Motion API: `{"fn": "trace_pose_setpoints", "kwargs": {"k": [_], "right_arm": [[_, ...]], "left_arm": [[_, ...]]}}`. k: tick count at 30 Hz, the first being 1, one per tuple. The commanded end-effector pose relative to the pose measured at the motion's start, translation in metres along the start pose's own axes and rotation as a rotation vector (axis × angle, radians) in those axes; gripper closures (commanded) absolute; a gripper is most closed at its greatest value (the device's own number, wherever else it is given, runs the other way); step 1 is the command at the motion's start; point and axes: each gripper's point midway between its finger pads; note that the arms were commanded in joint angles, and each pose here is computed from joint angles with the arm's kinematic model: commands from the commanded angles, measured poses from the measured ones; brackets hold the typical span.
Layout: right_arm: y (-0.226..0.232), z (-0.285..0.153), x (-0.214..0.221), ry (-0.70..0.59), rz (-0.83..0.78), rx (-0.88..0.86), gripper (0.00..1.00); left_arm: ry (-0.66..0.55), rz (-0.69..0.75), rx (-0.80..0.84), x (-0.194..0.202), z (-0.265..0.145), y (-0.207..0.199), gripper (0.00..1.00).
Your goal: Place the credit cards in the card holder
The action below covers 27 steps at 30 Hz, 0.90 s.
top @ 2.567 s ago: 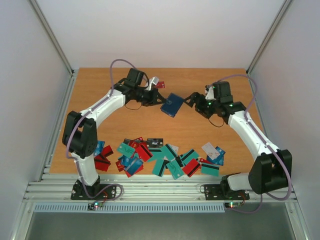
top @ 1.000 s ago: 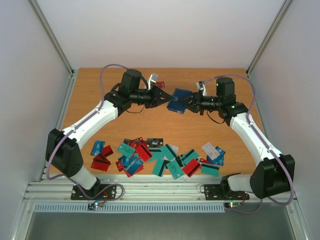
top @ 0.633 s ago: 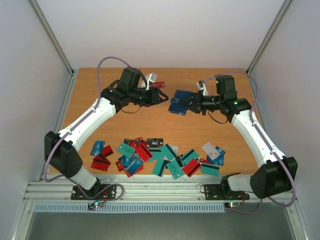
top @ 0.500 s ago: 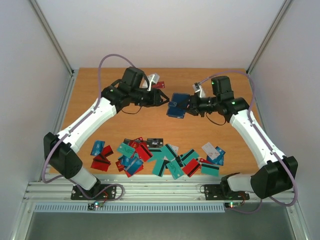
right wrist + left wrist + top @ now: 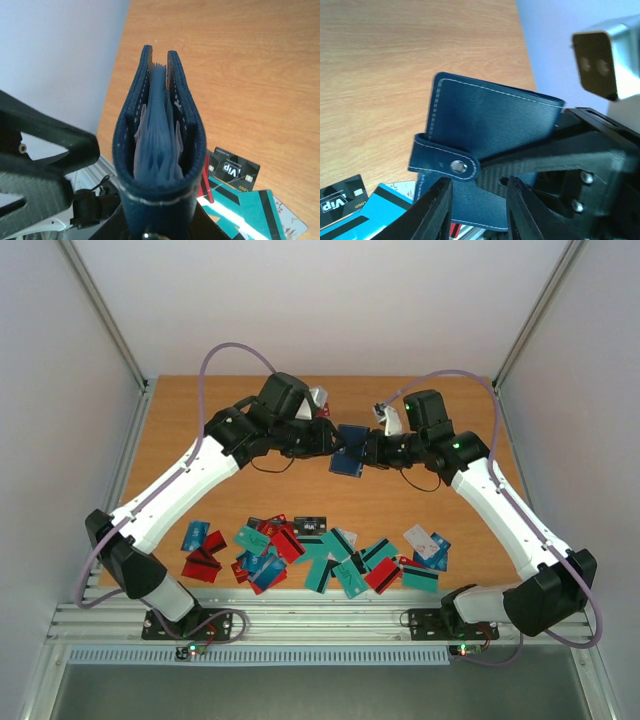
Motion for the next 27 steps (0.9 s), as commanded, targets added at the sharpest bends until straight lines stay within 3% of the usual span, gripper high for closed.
{"fn": "trace_pose_setpoints", "kwargs": {"k": [1,10,21,27], "right_arm": [[0.012,-0.007,-0.018,-0.070,-0.097,0.007,0.99],[0.023,-0.009,-0.019,-0.086,-0.176,-0.026,0.99],[0.029,-0.004,-0.034,-0.108,-0.202,-0.023,0.99],[0.031,-0.001,-0.042,-0.120,-0.203,-0.022,0.99]], "left_arm": [[-0.032,-0.061,-0.097,-0.009,0.004,0.015,0.68],[-0.009,-0.075,-0.031,-0.016,0.020,-0.001,0.67],[0.049,-0.102,-0.032,-0.005,0.034,0.006,0.71],[0.063,-0.100,-0.029,-0.002,0.037,0.008,0.83]]}}
Point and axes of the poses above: each gripper's point midway between its finger pads, its own z axis out along the fingers, its own y axis along the line the jaws close on, x = y × z, and after that the axes turned 5 degrees about -z, right-handed
